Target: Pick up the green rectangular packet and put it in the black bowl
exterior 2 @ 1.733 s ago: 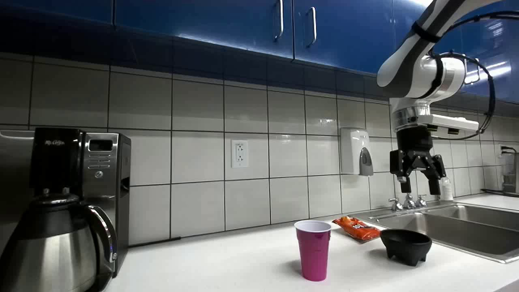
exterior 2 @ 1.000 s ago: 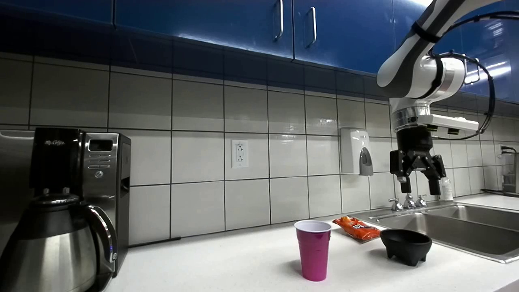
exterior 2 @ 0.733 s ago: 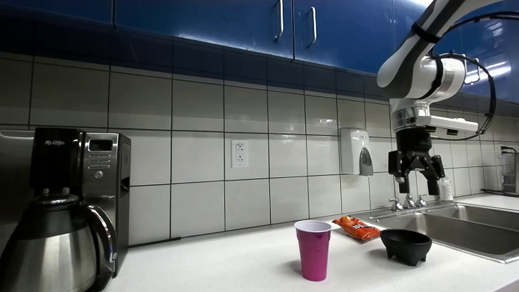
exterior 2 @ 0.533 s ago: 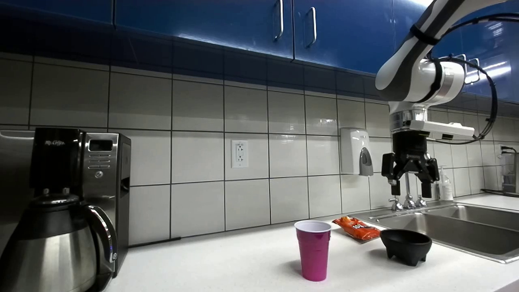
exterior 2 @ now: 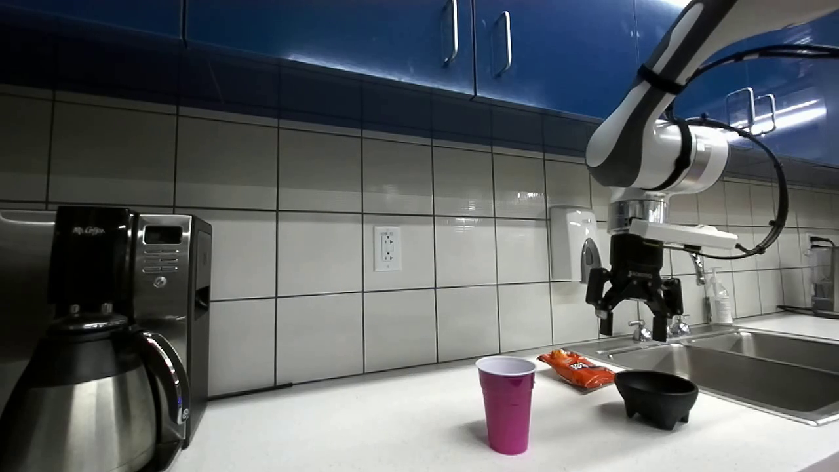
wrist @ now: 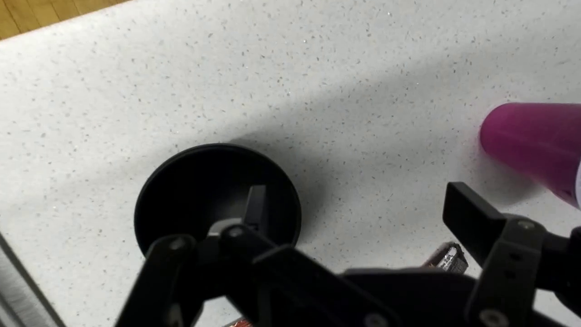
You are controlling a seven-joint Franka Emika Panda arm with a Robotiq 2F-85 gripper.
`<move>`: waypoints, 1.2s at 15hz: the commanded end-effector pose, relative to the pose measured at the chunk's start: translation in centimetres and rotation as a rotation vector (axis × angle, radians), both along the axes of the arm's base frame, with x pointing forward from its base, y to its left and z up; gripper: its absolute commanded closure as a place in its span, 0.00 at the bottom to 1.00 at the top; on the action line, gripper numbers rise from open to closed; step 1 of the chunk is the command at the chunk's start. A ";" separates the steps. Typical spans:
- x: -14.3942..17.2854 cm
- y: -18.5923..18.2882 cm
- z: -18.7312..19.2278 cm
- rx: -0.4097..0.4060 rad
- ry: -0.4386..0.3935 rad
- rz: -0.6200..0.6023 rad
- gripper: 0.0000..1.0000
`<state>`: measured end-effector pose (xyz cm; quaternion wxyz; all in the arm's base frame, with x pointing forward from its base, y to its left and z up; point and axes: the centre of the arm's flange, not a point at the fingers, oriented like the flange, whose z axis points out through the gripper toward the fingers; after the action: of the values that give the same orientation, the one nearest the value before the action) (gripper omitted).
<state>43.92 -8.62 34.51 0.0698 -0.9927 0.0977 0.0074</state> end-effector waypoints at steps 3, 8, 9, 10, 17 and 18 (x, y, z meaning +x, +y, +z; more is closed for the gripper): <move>3.0 2.3 -1.7 -0.024 -0.049 -0.127 0.00; 5.2 4.4 -2.9 -0.044 -0.072 -0.195 0.00; 5.7 4.7 -3.1 -0.045 -0.073 -0.204 0.00; 6.2 5.1 -3.3 -0.049 -0.078 -0.220 0.00; 9.7 6.4 -4.9 -0.064 -0.087 -0.330 0.00; 10.1 6.6 -5.2 -0.069 -0.086 -0.346 0.00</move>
<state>51.72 -2.87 29.74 0.0494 -0.9686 0.2394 -0.0446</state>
